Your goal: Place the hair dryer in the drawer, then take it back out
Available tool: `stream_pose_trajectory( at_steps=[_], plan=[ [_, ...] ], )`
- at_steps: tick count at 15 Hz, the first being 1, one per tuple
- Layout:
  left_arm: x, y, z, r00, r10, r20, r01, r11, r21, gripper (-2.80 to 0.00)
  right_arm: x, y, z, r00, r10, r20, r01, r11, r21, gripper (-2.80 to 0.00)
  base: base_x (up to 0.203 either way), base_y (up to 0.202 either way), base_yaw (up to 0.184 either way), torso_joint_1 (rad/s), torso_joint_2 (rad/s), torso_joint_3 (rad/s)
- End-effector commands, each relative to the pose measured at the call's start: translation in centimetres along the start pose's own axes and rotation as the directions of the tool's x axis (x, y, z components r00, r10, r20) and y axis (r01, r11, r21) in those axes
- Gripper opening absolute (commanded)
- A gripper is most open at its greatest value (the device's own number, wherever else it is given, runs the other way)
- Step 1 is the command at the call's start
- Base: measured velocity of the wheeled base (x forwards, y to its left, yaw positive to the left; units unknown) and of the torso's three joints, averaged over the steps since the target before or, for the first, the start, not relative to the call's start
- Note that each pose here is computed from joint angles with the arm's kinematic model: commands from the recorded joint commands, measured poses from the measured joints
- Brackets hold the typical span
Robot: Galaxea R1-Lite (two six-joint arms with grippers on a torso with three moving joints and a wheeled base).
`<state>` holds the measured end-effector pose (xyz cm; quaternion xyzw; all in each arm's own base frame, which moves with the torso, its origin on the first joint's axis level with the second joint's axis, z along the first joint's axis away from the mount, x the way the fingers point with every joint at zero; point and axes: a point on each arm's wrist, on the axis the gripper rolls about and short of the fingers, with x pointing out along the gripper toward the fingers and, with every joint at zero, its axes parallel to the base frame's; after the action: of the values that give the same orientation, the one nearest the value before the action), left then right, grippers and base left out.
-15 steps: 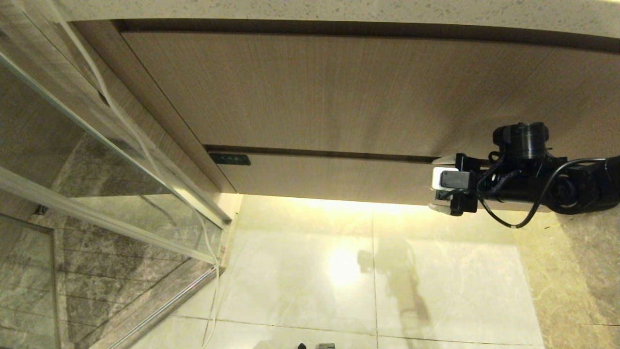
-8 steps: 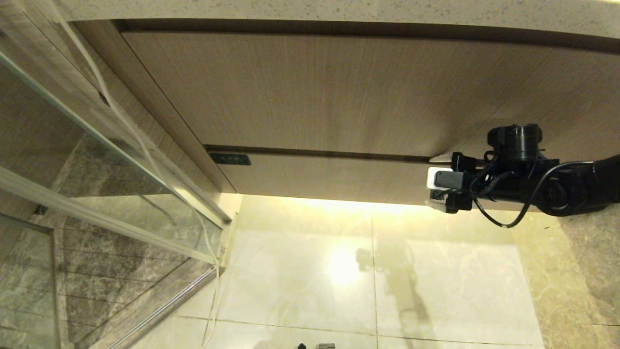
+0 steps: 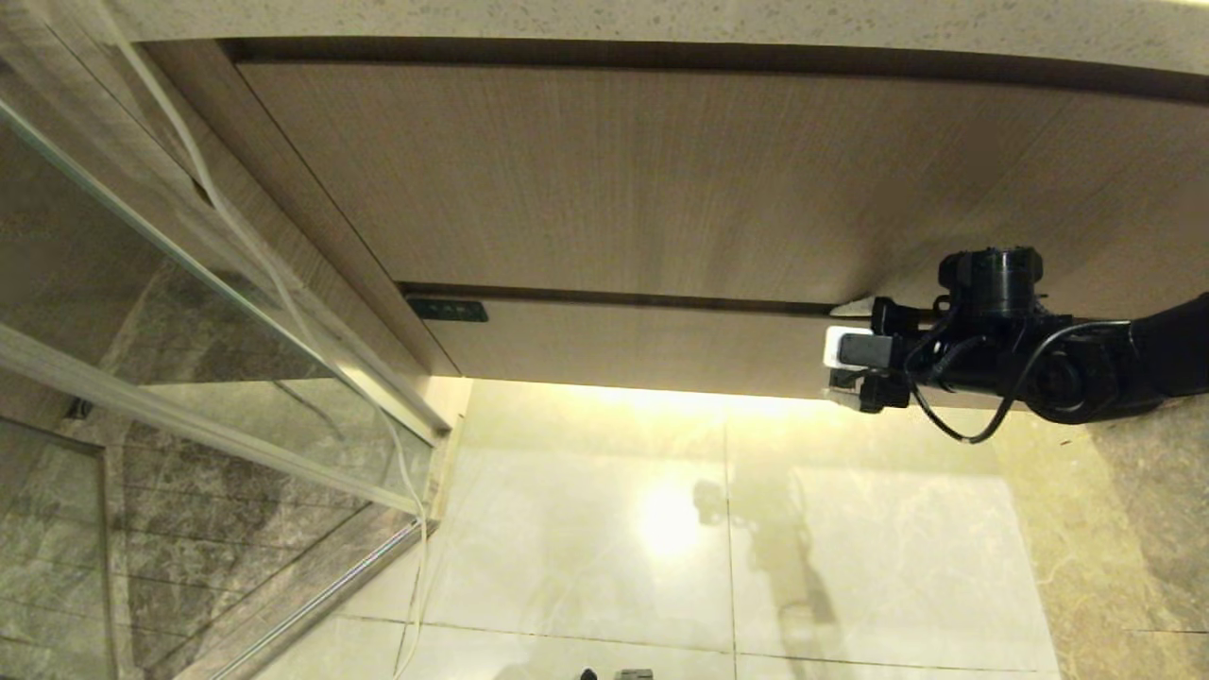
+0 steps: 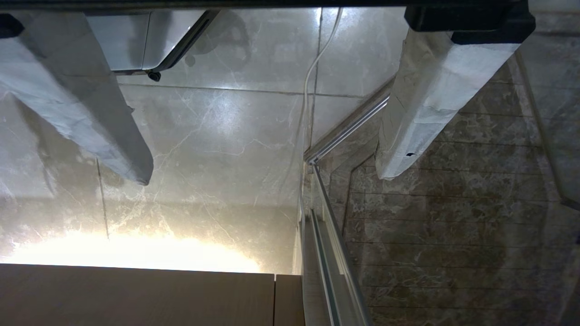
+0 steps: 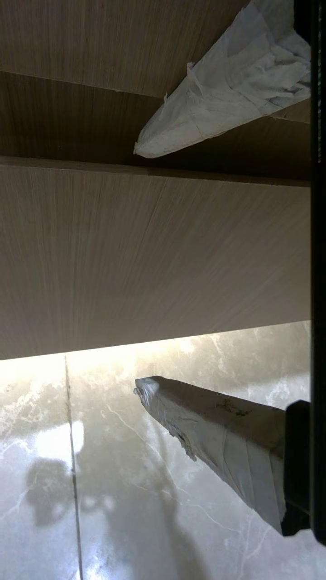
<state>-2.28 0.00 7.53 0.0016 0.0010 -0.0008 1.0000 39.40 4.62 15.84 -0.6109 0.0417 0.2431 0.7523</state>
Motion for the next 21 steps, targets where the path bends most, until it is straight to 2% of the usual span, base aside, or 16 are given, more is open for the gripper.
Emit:
stream_pose_trajectory(
  at_steps=[1, 11, 12, 15, 16, 21],
  plan=[
    [0.0, 0.0, 0.0, 1.000, 0.000, 0.000, 0.000, 1.000, 0.000, 0.00, 0.4, 0.0, -0.1, 1.000, -0.018, 0.004, 0.018, 1.000, -0.010, 0.00, 0.000, 0.000, 0.000, 0.000, 0.00, 0.000],
    [0.0, 0.0, 0.0, 1.000, 0.000, -0.001, 0.000, 1.000, 0.000, 0.00, 1.1, 1.1, -0.5, 1.000, 0.013, -0.025, -0.014, 1.000, -0.009, 0.00, 0.000, 0.000, 0.000, 0.000, 0.00, 0.000],
    [0.0, 0.0, 0.0, 1.000, 0.000, 0.000, 0.000, 1.000, 0.000, 0.00, 1.1, 1.4, -0.6, 0.999, 0.027, -0.032, -0.027, 1.000, -0.008, 0.00, 0.000, 0.000, 0.000, 0.000, 0.00, 0.000],
    [0.0, 0.0, 0.0, 1.000, 0.000, 0.000, 0.000, 1.000, 0.000, 0.00, 0.8, 2.9, -0.9, 0.984, 0.168, -0.063, -0.167, 0.986, 0.029, 0.00, 0.000, 0.000, 0.000, 0.000, 0.00, 0.000],
    [0.0, 0.0, 0.0, 1.000, 0.000, -0.001, 0.000, 1.000, 0.000, 0.00, 0.6, 3.1, -0.9, 0.979, 0.192, -0.073, -0.190, 0.981, 0.039, 0.00, 0.000, 0.000, 0.000, 0.000, 0.00, 0.000],
    [0.0, 0.0, 0.0, 1.000, 0.000, -0.001, 0.000, 1.000, 0.000, 0.00, 0.4, 2.9, -0.8, 0.978, 0.194, -0.079, -0.191, 0.981, 0.043, 0.00, 0.000, 0.000, 0.000, 0.000, 0.00, 0.000]
  ],
)
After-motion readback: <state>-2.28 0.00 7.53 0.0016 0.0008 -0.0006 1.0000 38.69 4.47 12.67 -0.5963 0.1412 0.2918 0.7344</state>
